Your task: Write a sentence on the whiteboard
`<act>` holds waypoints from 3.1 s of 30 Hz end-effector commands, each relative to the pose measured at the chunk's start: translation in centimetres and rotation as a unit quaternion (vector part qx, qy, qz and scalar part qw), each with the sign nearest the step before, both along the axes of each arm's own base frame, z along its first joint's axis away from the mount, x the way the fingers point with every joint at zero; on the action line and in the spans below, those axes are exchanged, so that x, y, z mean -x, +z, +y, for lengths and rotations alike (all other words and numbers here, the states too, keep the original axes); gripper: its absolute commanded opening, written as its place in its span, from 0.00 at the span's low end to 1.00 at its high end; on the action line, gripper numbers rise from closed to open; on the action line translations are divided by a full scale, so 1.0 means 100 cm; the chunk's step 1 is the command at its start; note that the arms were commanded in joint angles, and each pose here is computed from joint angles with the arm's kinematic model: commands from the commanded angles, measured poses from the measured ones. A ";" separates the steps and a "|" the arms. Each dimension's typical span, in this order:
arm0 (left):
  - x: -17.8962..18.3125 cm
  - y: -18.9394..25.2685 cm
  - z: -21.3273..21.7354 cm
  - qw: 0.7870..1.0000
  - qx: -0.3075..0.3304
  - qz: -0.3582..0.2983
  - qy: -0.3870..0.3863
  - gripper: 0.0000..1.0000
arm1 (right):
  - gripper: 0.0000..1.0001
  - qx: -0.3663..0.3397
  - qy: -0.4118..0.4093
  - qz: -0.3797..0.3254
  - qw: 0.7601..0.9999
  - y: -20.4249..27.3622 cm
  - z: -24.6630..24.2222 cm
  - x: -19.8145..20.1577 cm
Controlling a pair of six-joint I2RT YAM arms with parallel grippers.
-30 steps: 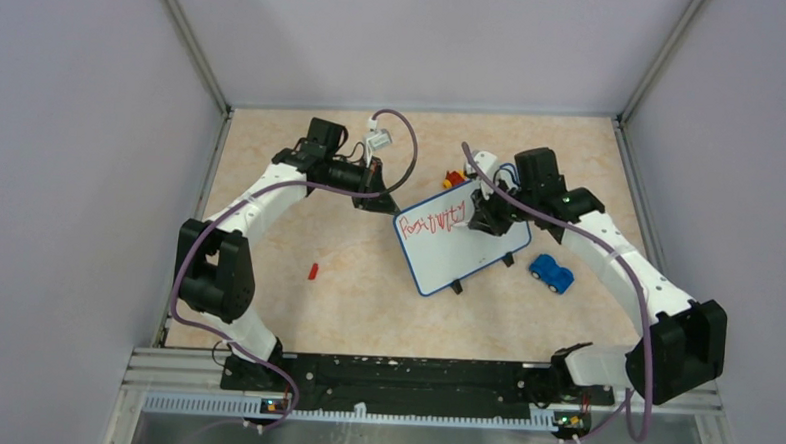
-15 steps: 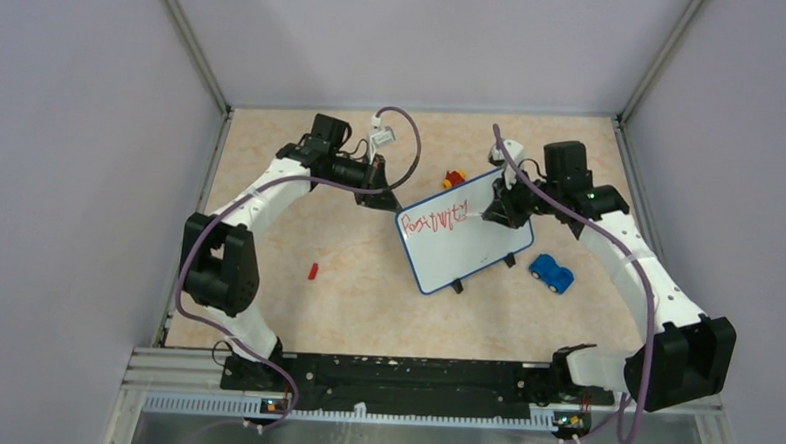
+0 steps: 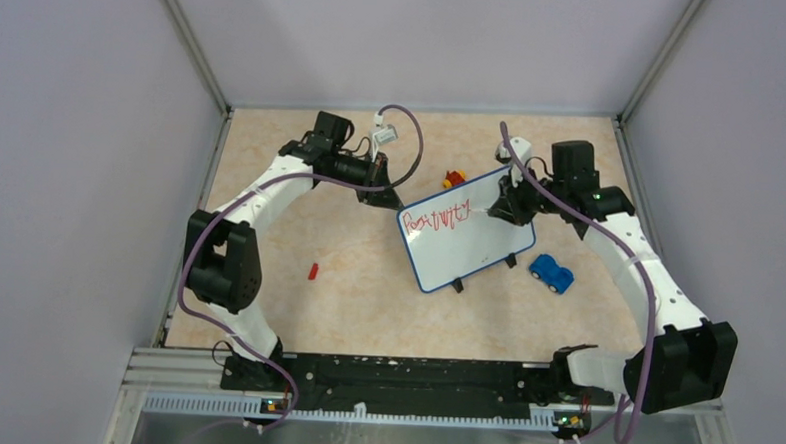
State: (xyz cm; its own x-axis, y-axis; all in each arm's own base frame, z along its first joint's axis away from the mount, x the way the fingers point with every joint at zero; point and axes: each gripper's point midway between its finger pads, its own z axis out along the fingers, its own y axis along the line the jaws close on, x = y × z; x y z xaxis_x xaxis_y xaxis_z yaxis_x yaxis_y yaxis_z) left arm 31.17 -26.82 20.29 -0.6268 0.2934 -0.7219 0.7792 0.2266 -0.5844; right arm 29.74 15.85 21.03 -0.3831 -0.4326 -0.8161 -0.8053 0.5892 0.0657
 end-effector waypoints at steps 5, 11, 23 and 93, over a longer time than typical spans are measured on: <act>-0.001 0.011 -0.003 1.000 0.006 -0.029 -0.006 0.07 | 0.00 0.006 -0.032 -0.048 0.998 0.013 -0.010 -0.028; -0.001 0.011 -0.003 1.000 0.006 -0.029 -0.006 0.02 | 0.00 0.015 -0.037 -0.042 0.998 0.006 -0.012 -0.034; 0.000 0.009 -0.003 1.000 0.004 -0.027 -0.007 0.00 | 0.00 0.024 -0.052 -0.045 0.997 0.001 -0.017 -0.047; 0.001 0.006 -0.004 1.000 0.002 -0.027 -0.008 0.00 | 0.00 0.039 -0.025 -0.035 0.998 -0.001 -0.015 -0.038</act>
State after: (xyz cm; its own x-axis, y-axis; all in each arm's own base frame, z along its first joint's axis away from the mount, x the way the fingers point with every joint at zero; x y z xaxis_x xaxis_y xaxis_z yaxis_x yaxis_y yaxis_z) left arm 31.26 -26.87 20.17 -0.6228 0.2968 -0.7239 0.7824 0.2342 -0.5770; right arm 33.58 14.22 19.97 -0.3950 -0.4661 -0.7917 -0.7658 0.6431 0.0034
